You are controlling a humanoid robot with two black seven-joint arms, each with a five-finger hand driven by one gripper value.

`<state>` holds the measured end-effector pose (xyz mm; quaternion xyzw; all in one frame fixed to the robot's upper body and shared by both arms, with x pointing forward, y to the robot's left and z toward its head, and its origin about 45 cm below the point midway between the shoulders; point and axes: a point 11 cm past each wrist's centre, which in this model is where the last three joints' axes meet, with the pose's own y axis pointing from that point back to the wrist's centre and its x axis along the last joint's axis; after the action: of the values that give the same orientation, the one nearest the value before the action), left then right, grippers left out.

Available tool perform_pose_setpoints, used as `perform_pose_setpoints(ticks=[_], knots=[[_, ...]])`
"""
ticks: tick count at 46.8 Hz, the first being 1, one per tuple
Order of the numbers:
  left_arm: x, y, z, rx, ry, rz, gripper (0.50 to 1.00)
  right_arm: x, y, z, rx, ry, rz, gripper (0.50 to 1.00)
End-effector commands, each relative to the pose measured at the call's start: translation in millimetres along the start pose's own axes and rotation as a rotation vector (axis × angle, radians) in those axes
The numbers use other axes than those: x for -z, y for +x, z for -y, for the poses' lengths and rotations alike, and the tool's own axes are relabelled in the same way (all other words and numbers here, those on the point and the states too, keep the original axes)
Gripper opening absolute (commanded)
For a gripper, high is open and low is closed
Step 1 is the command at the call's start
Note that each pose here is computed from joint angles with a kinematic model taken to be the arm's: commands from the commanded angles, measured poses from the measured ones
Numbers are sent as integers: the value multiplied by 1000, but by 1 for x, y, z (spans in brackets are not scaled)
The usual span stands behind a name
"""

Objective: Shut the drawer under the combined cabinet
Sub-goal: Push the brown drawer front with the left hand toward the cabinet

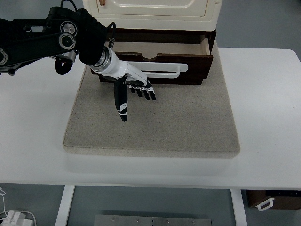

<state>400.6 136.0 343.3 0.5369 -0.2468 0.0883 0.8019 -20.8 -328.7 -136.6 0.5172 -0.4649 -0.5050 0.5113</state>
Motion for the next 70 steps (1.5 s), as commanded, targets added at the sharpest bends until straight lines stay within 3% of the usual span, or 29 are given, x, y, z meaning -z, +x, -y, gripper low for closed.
perform_pose_setpoints(ticks=[1, 43, 70], knots=[[4, 5, -1, -14, 10, -6, 1000, 0, 0, 0, 0, 0, -1, 952], [41, 35, -4, -104, 105, -80, 1000, 0, 0, 0, 0, 0, 1, 952], [40, 39, -1, -111, 109, -86, 1000, 0, 0, 0, 0, 0, 1, 952]])
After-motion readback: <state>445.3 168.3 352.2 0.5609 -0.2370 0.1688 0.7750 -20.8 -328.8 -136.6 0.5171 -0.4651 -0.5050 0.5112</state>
